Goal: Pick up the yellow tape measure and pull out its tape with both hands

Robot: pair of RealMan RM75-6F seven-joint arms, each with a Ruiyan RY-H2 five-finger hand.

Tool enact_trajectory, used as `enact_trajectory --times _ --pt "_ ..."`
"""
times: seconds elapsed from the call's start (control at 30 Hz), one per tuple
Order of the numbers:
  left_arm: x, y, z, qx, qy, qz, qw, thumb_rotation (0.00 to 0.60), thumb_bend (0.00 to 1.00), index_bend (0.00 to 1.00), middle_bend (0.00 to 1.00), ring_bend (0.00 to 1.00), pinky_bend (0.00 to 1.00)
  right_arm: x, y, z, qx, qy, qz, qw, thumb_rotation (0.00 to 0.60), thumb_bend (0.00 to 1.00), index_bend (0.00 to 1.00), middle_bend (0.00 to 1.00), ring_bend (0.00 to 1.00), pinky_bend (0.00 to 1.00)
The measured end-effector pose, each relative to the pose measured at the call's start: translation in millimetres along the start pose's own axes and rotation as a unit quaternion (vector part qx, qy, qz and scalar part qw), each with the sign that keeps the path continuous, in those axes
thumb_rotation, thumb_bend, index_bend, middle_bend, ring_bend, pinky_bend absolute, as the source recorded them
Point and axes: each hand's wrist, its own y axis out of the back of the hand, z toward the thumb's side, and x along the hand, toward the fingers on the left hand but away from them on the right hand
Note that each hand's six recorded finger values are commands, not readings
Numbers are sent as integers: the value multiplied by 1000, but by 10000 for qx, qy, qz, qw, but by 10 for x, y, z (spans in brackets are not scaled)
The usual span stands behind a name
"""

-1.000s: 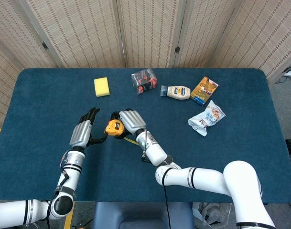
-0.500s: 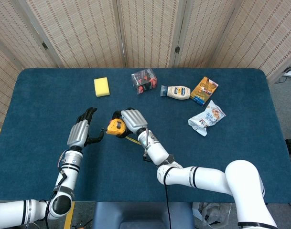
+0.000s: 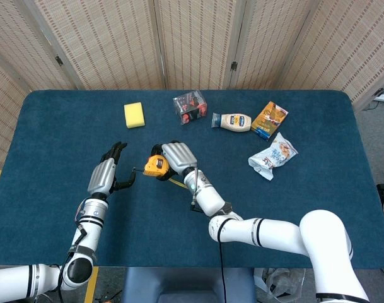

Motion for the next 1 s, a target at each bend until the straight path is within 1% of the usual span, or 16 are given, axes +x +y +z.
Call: enact_trajectory --times 0.13,0.37,0.47,0.57,0.8,1.0 --pt "8 -1 -6 -93 15 -52 9999 558 529 282 0 0 3 -2 6 -9 -1 -19 6 10000 600 213 615 536 502 177" --pt "23 -15 17 -261 12 -107 9996 562 564 358 0 0 3 -7 13 4 -3 -21 16 10000 600 214 614 536 502 177" --pt "35 -20 38 -324 3 -119 9994 559 584 413 0 0 4 -8 3 9 4 -20 27 10000 600 214 614 536 501 177" --pt "46 -38 59 -373 0 -145 9992 559 593 444 0 0 5 -13 -3 18 -3 -20 31 10000 600 214 615 536 502 177" --pt "78 -43 64 -428 26 -101 9990 559 622 569 47 0 10 -19 12 17 -16 -32 7 10000 600 214 615 536 502 177" --pt "103 -39 29 -429 61 -28 9991 559 628 606 75 0 10 -23 53 -13 -23 -71 -20 10000 600 214 614 536 503 177"
